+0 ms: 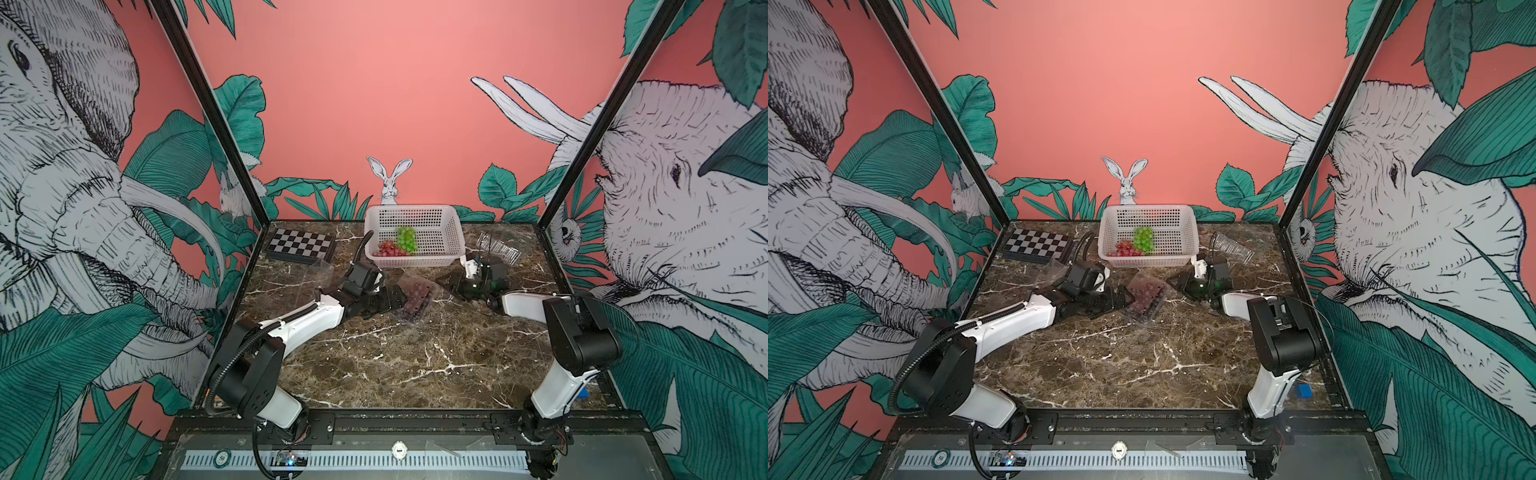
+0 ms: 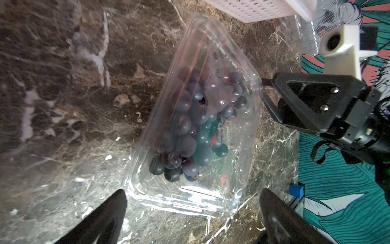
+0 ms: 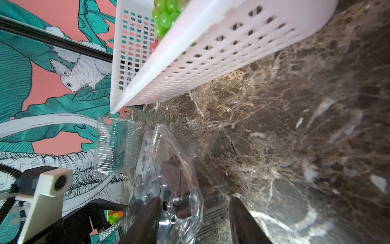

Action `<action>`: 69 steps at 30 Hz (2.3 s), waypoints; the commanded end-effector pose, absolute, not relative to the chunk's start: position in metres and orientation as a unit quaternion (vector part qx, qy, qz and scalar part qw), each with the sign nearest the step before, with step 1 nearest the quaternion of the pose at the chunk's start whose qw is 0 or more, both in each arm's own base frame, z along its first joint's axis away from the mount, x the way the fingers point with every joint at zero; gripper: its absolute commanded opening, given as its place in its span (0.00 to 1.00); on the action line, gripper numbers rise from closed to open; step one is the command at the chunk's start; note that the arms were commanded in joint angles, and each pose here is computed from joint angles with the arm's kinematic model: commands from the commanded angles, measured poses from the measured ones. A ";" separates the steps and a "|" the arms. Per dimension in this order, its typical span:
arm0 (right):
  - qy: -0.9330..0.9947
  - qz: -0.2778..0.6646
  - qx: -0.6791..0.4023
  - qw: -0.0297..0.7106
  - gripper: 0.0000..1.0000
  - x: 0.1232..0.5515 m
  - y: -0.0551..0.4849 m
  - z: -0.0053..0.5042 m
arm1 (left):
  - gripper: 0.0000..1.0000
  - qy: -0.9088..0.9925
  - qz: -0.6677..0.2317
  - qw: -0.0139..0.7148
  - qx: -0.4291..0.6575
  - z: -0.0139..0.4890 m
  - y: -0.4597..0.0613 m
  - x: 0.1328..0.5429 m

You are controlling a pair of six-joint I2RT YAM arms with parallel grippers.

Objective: Pack grapes into containers
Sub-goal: Close the packing box at the center of the board, then adjust the packing box at the center of the board.

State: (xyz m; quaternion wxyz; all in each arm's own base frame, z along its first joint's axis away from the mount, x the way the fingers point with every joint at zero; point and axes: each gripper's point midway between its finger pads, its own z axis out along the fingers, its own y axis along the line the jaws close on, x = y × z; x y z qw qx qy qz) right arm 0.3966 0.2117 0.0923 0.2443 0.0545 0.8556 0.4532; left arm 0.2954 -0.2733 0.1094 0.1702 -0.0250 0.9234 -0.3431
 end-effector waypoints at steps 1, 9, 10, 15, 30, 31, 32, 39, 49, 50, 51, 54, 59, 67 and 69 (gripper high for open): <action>0.862 0.444 0.032 0.243 0.53 0.398 0.220 0.087 | 0.99 0.909 -0.387 0.146 -0.055 0.101 -0.288 0.298; 0.866 0.447 0.021 0.224 0.49 0.395 0.232 0.078 | 1.00 0.902 -0.399 0.157 -0.048 0.102 -0.304 0.319; 0.867 0.445 0.021 0.223 0.48 0.394 0.231 0.077 | 0.99 0.903 -0.397 0.158 -0.046 0.102 -0.305 0.321; 0.874 0.433 0.025 0.220 0.46 0.379 0.224 0.074 | 1.00 0.903 -0.395 0.164 -0.034 0.103 -0.314 0.335; 0.896 0.387 0.073 0.205 0.52 0.322 0.183 0.081 | 1.00 0.902 -0.390 0.185 0.020 0.122 -0.345 0.376; 0.900 0.374 0.073 0.213 0.54 0.323 0.176 0.085 | 0.99 0.906 -0.380 0.187 0.024 0.122 -0.340 0.373; 0.904 0.358 0.073 0.224 0.57 0.326 0.169 0.090 | 1.00 0.909 -0.369 0.189 0.027 0.120 -0.334 0.369; 0.907 0.339 0.057 0.244 0.66 0.359 0.168 0.100 | 0.99 0.918 -0.347 0.191 0.013 0.109 -0.299 0.338; 0.884 0.405 0.068 0.222 0.53 0.374 0.201 0.080 | 0.86 0.862 -0.455 0.221 -0.038 0.115 -0.291 0.308; 0.883 0.410 0.069 0.219 0.52 0.372 0.205 0.079 | 0.84 0.859 -0.461 0.219 -0.041 0.113 -0.292 0.307; 0.881 0.413 0.074 0.218 0.52 0.370 0.207 0.078 | 0.82 0.857 -0.466 0.214 -0.045 0.110 -0.293 0.306; 0.881 0.411 0.096 0.214 0.50 0.364 0.207 0.073 | 0.76 0.843 -0.487 0.221 -0.058 0.108 -0.291 0.305; 0.878 0.412 0.119 0.211 0.50 0.358 0.204 0.067 | 0.68 0.837 -0.491 0.231 -0.073 0.109 -0.277 0.302; 0.877 0.412 0.123 0.215 0.50 0.356 0.202 0.070 | 0.53 0.834 -0.491 0.244 -0.068 0.112 -0.260 0.280; 0.877 0.411 0.122 0.214 0.50 0.356 0.202 0.069 | 0.48 0.833 -0.498 0.234 -0.064 0.111 -0.264 0.278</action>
